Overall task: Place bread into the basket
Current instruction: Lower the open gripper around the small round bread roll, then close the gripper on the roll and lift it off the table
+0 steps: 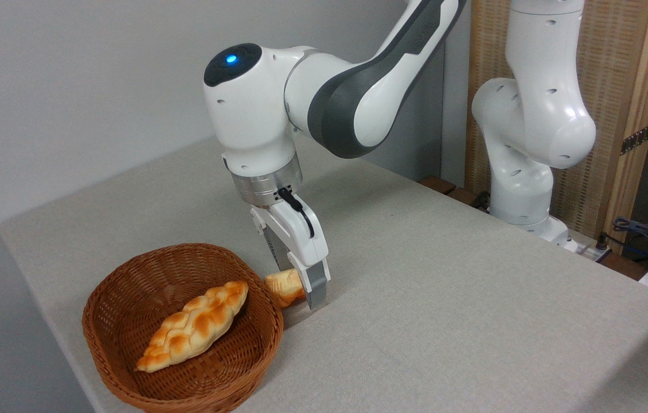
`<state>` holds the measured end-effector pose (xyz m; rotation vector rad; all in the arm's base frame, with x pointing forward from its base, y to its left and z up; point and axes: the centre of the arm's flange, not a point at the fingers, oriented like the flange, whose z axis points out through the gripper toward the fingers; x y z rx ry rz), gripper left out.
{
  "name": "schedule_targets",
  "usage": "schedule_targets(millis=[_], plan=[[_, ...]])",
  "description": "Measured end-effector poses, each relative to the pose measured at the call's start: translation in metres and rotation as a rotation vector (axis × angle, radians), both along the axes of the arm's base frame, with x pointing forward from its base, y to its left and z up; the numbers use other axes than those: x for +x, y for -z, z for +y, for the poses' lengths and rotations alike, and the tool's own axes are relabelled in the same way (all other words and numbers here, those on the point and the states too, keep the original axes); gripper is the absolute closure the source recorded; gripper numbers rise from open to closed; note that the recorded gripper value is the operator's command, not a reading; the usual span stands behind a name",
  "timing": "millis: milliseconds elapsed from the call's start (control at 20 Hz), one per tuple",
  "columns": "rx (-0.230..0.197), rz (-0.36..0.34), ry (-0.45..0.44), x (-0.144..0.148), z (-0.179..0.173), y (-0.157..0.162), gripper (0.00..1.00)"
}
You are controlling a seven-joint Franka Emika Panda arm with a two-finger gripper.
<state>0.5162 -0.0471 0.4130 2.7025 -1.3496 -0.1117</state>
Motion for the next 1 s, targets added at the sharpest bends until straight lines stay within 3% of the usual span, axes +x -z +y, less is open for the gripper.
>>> schedule_targets(millis=[200,950,1000], plan=[[0.000,0.001,0.001,0.0001,-0.0007,0.0006,0.64],[0.000,0.014,0.002,-0.0017,-0.0001,0.0004,0.65],[0.001,0.028,0.000,-0.0035,0.0020,-0.0007,0.72]])
